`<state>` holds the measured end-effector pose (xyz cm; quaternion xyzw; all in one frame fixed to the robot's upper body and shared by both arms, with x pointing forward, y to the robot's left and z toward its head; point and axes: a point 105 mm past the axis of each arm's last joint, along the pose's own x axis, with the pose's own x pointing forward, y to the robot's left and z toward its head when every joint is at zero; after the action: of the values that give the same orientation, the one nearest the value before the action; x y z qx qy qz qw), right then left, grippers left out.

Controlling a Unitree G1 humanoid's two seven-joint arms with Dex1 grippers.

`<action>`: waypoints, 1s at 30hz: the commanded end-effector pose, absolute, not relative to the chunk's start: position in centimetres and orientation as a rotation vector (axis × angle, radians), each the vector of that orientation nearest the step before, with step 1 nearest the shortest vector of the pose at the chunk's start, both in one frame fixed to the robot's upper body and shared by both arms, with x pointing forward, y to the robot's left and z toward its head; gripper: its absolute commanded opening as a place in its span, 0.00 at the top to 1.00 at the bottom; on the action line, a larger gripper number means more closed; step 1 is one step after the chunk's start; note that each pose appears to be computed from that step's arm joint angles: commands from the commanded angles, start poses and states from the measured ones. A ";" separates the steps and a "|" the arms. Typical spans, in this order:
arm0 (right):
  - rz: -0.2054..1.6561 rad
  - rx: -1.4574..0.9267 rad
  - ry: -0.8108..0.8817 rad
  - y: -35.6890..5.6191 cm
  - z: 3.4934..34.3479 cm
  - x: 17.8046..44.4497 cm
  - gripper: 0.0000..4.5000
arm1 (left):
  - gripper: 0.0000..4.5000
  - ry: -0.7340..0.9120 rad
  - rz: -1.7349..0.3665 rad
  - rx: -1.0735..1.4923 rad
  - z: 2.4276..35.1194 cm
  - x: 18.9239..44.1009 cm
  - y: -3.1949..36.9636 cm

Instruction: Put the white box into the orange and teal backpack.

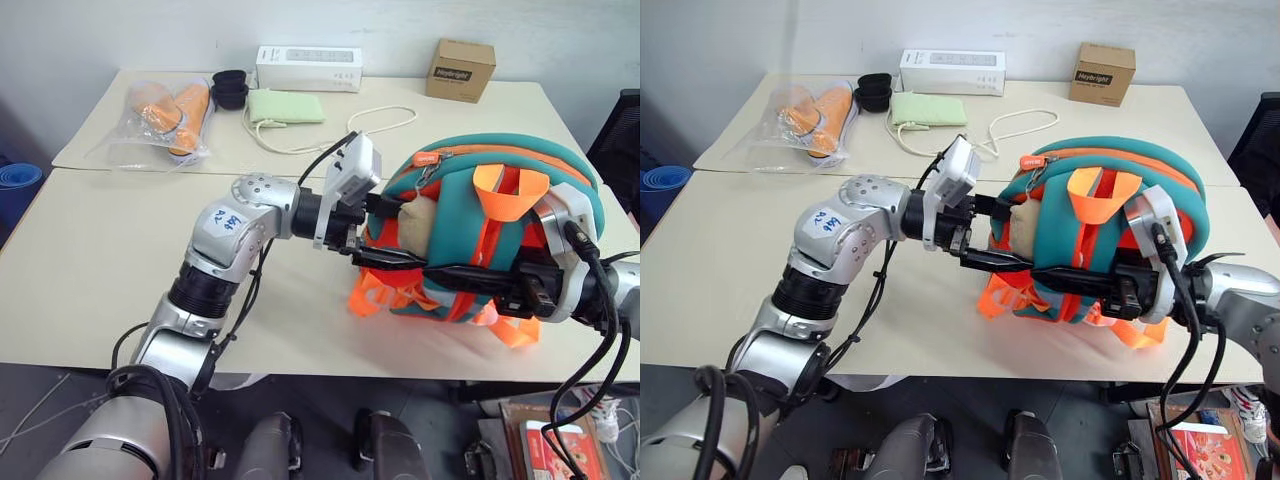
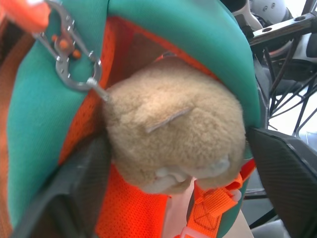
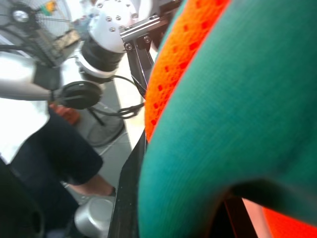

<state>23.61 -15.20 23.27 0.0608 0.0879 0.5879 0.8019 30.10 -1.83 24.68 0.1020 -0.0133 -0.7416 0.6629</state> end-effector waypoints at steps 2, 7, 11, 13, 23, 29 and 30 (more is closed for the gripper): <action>1.292 0.106 0.139 -14.9 24.0 22.7 1.00 | 0.41 -0.062 -1.651 0.272 25.4 30.6 -1.4; 1.273 0.107 0.129 -15.2 24.0 22.8 1.00 | 0.73 -0.082 -1.649 0.270 26.2 30.6 0.4; 1.256 0.119 0.129 -15.5 23.8 22.5 1.00 | 0.86 -0.085 -1.601 0.270 27.6 31.1 2.5; 1.246 0.121 0.133 -15.7 23.6 22.5 1.00 | 0.86 -0.072 -1.602 0.284 28.4 31.1 4.0; 1.206 0.139 0.140 -16.6 23.0 22.2 1.00 | 0.86 0.095 -1.390 0.474 25.8 35.0 11.7; 1.202 0.148 0.120 -16.8 23.6 22.4 1.00 | 0.86 0.147 -1.321 0.800 20.2 37.5 11.9; 1.202 0.150 0.117 -16.8 23.7 22.4 1.00 | 0.86 0.142 -1.319 0.815 19.9 37.7 11.7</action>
<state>22.73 -16.47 22.21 0.0772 0.0875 0.5622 0.8187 36.99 10.87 20.08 0.3360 0.0630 -0.6181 0.7079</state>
